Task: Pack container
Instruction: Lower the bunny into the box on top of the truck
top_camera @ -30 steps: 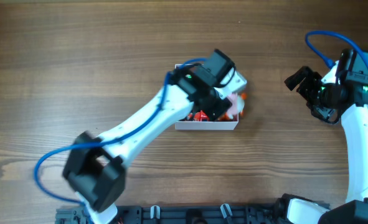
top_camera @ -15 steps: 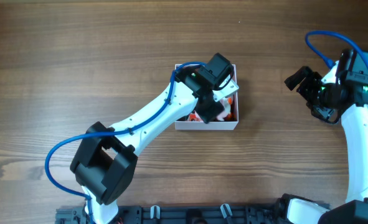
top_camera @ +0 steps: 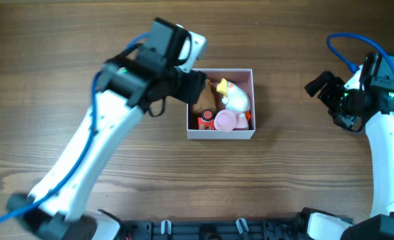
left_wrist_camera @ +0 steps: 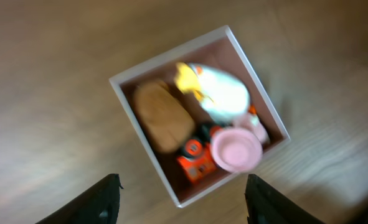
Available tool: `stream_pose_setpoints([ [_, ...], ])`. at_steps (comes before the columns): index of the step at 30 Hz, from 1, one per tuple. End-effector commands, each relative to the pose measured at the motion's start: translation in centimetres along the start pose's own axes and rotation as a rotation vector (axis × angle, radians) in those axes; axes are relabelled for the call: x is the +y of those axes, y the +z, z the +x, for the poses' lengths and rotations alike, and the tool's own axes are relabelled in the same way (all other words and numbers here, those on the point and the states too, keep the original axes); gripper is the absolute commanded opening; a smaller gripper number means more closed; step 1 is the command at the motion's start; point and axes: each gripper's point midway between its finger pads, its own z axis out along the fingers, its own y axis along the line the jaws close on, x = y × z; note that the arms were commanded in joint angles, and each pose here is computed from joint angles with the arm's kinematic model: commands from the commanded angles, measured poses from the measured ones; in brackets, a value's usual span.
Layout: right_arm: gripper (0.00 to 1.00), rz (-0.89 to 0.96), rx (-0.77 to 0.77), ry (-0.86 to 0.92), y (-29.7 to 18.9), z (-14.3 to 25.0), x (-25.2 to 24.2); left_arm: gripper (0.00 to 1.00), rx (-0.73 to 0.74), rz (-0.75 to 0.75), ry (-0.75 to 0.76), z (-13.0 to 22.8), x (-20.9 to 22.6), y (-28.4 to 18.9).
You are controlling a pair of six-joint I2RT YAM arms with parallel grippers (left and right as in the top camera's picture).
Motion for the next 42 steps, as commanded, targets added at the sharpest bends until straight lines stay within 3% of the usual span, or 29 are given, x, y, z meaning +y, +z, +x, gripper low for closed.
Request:
stream_pose_setpoints([
  [1,1.0,-0.014,-0.001,0.006,-0.1,-0.2,0.3,0.23,0.223,0.131,0.03,4.1,-2.8,7.7],
  [3,1.0,-0.014,-0.001,0.006,-0.1,-0.2,0.3,0.06,0.299,0.147,0.06,5.5,-4.2,11.8],
  [4,0.99,-0.014,-0.001,0.006,-0.1,-0.2,0.3,0.04,0.324,0.169,0.07,6.1,-5.2,12.8],
  [10,1.0,-0.014,-0.001,0.006,-0.1,-0.2,0.3,0.04,0.378,0.189,0.14,8.2,-8.1,13.9],
  [16,1.0,-0.014,-0.001,0.006,-0.1,-0.2,0.3,0.07,0.424,0.141,0.142,12.5,-6.3,17.3],
  [19,1.0,-0.014,-0.001,0.006,-0.1,-0.2,0.3,0.06,0.429,0.124,0.137,12.8,-5.8,17.4],
  [22,1.0,-0.014,-0.001,0.007,-0.1,-0.2,0.3,0.06,0.449,-0.028,0.02,13.0,-2.4,17.2],
  [25,1.0,-0.014,-0.001,0.006,-0.1,-0.2,0.3,0.04,0.441,-0.071,-0.09,12.5,0.2,17.1],
  [26,1.0,-0.014,-0.001,0.006,-0.1,-0.2,0.3,0.04,0.422,-0.097,-0.209,11.9,2.0,17.0],
  [29,0.99,-0.014,-0.001,0.006,-0.1,-0.2,0.3,0.07,0.416,-0.038,-0.25,11.5,1.7,17.0],
  [34,1.0,-0.014,-0.001,0.006,-0.1,-0.2,0.3,0.09,0.344,0.08,-0.211,9.0,-2.0,14.7],
  [39,0.99,-0.014,-0.001,0.006,-0.1,-0.2,0.3,0.15,0.13,0.151,-0.123,4.8,-5.2,8.3],
  [42,1.0,-0.014,-0.001,0.006,-0.1,-0.2,0.3,0.18,0.106,0.124,-0.095,4.7,-5.6,7.5],
])
